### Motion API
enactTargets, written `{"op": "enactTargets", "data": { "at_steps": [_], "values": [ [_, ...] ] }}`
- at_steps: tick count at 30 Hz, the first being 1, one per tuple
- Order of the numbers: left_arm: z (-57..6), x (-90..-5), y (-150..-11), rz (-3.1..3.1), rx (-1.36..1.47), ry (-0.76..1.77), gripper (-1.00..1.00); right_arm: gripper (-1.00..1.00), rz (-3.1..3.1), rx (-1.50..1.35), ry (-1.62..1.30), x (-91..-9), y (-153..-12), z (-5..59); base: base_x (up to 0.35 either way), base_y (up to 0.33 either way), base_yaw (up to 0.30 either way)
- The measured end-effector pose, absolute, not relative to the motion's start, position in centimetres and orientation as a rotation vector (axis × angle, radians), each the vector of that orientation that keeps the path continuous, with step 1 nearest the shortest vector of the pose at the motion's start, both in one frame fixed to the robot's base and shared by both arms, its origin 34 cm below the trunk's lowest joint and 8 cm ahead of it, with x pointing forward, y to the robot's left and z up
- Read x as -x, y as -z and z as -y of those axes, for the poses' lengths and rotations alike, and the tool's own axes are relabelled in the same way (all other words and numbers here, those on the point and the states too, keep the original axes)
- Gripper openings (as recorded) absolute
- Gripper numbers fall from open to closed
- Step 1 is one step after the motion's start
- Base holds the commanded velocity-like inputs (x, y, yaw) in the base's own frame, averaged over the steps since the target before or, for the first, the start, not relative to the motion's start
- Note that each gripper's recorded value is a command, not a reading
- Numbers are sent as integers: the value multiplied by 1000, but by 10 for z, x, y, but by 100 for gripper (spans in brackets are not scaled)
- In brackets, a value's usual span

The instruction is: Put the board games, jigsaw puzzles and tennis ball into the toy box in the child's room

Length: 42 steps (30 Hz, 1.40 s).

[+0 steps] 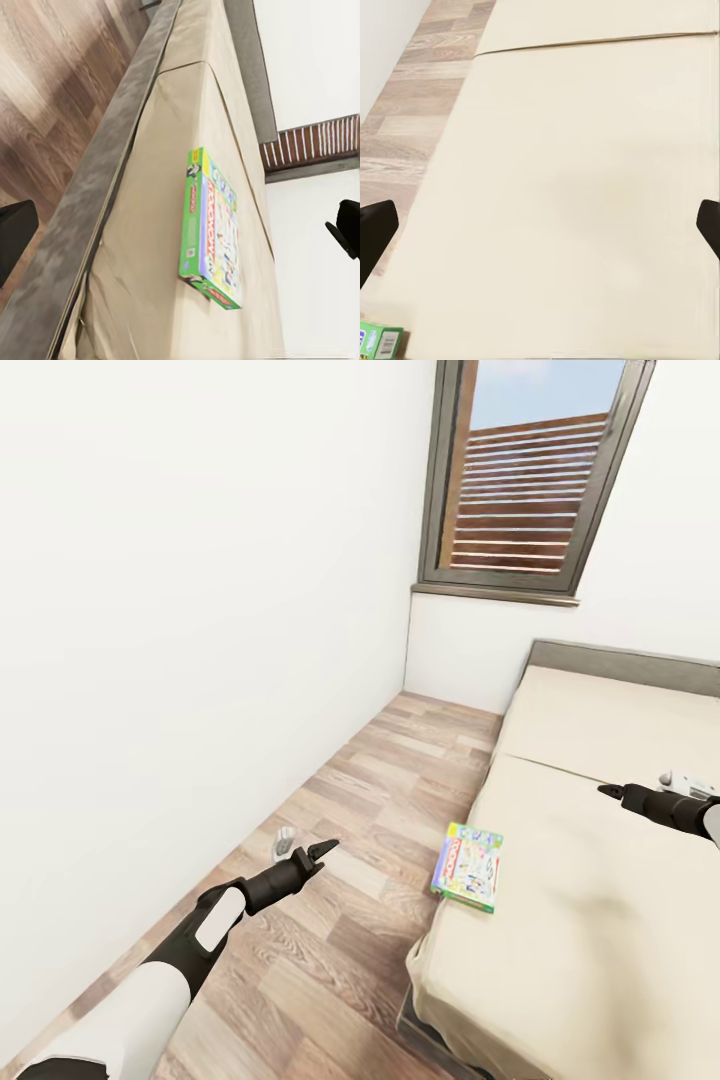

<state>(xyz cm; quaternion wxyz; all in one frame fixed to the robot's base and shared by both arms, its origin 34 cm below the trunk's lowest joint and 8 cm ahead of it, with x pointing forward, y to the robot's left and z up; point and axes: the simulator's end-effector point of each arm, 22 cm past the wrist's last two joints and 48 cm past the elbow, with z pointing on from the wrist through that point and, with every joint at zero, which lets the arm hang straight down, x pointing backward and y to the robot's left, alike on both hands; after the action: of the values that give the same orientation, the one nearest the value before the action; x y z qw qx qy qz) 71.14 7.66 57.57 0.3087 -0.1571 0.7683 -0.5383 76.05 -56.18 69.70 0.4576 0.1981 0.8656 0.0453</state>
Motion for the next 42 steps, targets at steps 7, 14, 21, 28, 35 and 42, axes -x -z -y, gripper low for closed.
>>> {"op": "enactTargets", "data": {
  "at_steps": [7,14,21,28,35,42],
  "values": [
    [-77,-711,-575,-2031,418,1420,100,100,-2135,-495,-101,-760,-696,564,6,5,-230],
    [-78,-711,-574,-2032,420,1419,100,100,-2135,-498,-98,-760,-696,564,2,2,-265],
    [-79,-711,-573,-2033,422,1417,100,100,-2135,-497,-99,-760,-696,564,1,1,-267],
    [-81,-711,-573,-2033,425,1415,100,100,-2136,-496,-98,-760,-696,563,0,0,-152],
    [-82,-712,-573,-2033,427,1414,100,100,-2137,-493,-98,-760,-695,562,1,74,-57],
    [-82,-711,-572,-2035,429,1411,100,100,-2138,-491,-98,-761,-695,561,18,142,-20]
  ]
}}
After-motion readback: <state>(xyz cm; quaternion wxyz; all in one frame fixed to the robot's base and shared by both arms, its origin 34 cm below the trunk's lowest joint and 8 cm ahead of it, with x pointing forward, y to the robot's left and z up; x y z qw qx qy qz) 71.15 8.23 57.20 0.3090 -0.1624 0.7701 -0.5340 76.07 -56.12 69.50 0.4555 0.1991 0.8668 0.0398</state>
